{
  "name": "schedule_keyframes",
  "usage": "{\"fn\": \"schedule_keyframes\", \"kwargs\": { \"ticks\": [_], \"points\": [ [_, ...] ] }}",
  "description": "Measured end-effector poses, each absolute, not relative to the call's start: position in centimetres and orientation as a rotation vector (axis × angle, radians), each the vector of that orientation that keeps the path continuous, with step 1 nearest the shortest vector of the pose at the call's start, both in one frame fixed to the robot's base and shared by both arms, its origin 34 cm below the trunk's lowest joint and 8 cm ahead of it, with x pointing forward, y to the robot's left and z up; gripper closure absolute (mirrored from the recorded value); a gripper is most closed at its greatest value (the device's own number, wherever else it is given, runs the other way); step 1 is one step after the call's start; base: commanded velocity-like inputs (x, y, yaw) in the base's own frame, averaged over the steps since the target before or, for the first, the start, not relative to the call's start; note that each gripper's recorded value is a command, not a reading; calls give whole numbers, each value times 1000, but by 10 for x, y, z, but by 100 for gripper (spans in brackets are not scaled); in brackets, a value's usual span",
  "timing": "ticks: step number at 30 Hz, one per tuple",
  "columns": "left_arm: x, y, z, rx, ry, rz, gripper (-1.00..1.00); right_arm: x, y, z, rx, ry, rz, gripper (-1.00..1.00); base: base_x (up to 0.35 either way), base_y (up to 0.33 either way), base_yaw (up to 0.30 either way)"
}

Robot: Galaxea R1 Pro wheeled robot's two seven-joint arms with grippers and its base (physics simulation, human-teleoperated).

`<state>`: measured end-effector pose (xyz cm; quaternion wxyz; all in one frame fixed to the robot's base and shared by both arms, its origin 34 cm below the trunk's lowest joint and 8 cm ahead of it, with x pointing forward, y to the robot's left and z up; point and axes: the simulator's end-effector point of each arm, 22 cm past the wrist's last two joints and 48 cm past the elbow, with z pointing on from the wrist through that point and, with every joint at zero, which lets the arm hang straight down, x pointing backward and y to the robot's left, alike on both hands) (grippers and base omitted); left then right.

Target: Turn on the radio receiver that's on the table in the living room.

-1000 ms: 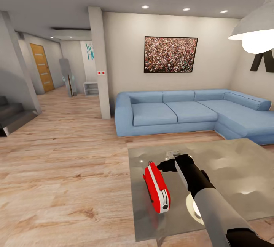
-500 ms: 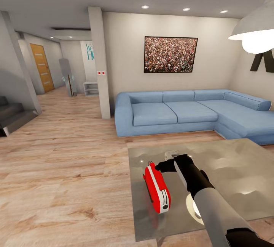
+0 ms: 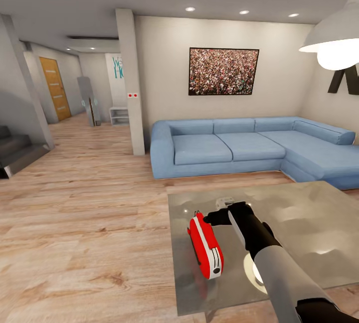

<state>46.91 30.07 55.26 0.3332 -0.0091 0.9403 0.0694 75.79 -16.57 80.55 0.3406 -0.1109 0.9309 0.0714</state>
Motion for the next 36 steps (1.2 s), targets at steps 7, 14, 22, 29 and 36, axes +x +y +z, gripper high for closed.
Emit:
{"fn": "schedule_keyframes", "kwargs": {
  "ticks": [7,14,22,29,36],
  "points": [
    [469,300,552,-24,2458,170,-100,755,-167,800,-287,2436,184,-100,0,0,0],
    [469,298,551,-35,2456,165,-100,752,-167,791,-290,2451,185,-100,0,0,0],
    [468,302,537,-63,2455,166,-100,749,-167,772,-291,2463,186,-100,0,0,0],
    [468,301,525,-75,2455,161,-100,748,-167,760,-295,2462,184,-100,0,0,0],
    [467,300,512,-76,2454,159,-100,748,-167,748,-300,2457,177,-100,0,0,0]
  ]
}}
